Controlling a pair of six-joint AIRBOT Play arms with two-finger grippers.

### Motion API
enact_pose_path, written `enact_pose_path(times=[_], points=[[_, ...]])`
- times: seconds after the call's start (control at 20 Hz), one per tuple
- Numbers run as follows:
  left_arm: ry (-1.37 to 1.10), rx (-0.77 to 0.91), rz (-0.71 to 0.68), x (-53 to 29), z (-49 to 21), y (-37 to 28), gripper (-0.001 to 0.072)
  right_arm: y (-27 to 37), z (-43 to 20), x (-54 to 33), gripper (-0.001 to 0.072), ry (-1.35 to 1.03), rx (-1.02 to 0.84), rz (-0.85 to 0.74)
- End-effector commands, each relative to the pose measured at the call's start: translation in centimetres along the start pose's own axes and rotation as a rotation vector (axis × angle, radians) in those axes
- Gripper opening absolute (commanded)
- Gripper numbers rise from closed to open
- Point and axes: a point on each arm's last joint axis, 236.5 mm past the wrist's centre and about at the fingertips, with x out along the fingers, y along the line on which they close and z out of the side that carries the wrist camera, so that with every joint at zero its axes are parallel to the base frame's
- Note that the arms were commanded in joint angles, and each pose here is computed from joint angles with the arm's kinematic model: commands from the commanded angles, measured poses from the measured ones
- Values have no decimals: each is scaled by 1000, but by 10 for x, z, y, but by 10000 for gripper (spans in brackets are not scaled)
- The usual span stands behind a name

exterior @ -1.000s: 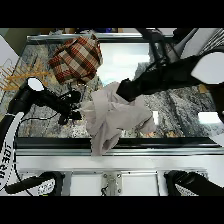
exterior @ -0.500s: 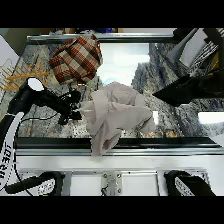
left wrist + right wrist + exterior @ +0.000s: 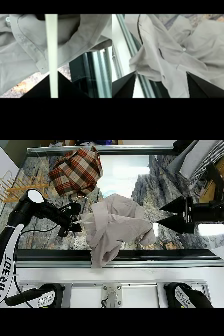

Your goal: Fold the clothes and pants, and hang the long-sleeved shirts on hangers.

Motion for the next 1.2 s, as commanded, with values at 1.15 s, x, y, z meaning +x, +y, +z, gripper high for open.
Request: enact_pose_path(times=[1.15], points=[[0, 0, -1, 0, 0, 0, 14, 8, -39, 112, 679, -98, -87, 263]])
